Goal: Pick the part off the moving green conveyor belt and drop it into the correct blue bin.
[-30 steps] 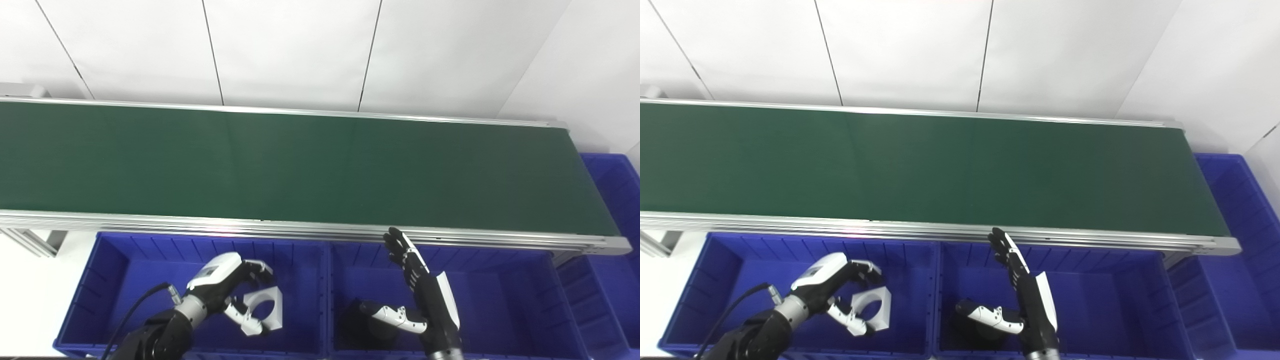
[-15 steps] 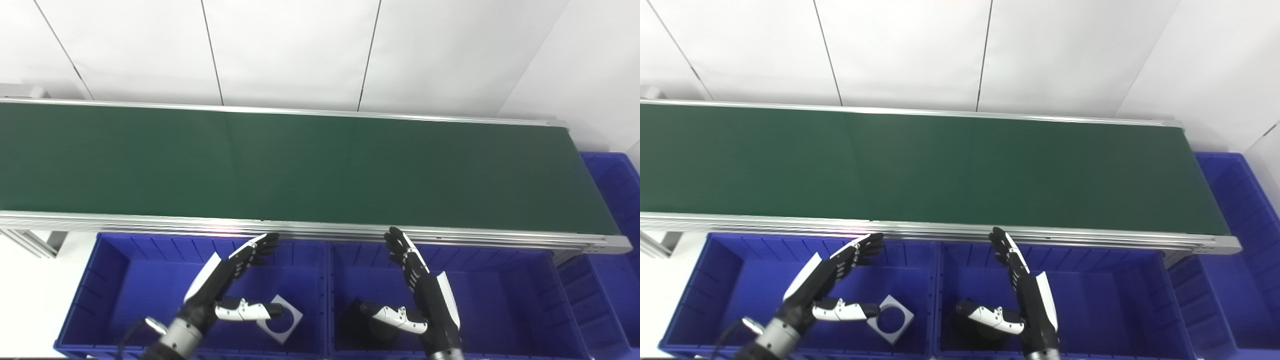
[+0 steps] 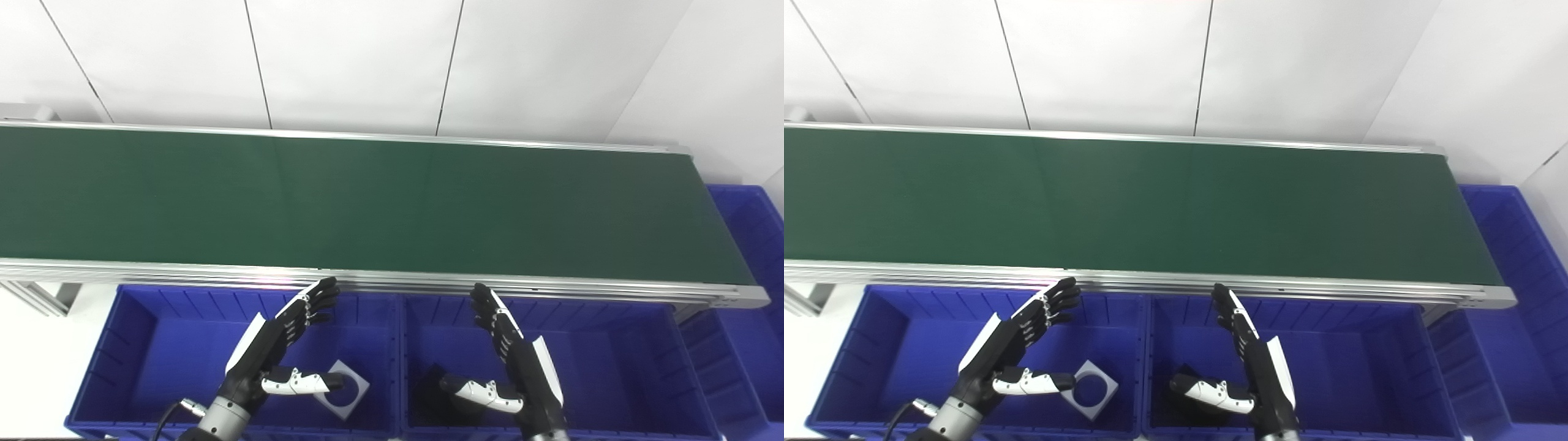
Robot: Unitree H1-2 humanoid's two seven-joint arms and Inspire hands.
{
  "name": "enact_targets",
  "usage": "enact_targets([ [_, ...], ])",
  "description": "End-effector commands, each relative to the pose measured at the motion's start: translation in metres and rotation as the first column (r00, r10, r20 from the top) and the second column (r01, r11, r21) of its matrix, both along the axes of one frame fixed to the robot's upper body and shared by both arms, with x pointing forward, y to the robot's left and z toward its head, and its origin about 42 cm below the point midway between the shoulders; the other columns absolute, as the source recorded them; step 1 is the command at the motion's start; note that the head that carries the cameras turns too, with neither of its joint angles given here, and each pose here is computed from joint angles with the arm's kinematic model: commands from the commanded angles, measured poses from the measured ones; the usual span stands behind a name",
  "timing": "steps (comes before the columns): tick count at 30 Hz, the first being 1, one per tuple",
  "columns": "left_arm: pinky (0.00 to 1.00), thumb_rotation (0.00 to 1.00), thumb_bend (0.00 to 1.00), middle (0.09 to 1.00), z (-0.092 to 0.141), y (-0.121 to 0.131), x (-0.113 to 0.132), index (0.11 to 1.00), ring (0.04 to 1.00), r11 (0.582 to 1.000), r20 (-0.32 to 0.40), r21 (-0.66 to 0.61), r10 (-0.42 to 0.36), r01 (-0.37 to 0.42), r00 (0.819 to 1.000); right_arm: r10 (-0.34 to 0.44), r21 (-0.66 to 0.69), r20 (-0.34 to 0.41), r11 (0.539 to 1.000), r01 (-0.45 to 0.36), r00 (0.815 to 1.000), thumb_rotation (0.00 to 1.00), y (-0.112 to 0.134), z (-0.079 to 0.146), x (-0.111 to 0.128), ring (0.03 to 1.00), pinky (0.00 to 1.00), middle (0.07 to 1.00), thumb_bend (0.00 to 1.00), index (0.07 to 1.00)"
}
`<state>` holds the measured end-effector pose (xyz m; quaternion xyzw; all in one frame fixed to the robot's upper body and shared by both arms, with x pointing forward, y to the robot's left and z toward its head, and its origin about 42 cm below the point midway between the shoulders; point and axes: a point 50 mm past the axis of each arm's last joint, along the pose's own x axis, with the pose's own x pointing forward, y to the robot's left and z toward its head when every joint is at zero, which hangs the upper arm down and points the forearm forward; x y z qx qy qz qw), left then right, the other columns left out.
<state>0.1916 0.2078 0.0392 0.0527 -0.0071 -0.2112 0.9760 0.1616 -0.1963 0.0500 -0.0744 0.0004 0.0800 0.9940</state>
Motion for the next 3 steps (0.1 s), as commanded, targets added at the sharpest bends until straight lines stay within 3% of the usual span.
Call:
enact_targets([
  [1, 0.86, 0.34, 0.83, 0.913, 0.0111, -0.0024, 0.0083, 0.915, 0.897, 1.0, 0.076, -0.02, -0.005, 0.007, 0.997, 0.008, 0.007, 0.027, 1.0, -0.008, 1.0, 0.39, 0.0013, 0.0092, 0.0042, 0.945, 0.92, 0.942, 0.93, 0.947],
  [3, 0.86, 0.34, 0.82, 0.914, 0.0108, -0.0023, 0.0096, 0.916, 0.9, 1.0, 0.084, -0.021, 0.001, 0.001, 0.996, 0.01, -0.001, 0.028, 1.0, -0.01, 1.0, 0.4, 0.0013, 0.009, 0.0048, 0.943, 0.91, 0.942, 0.93, 0.946],
])
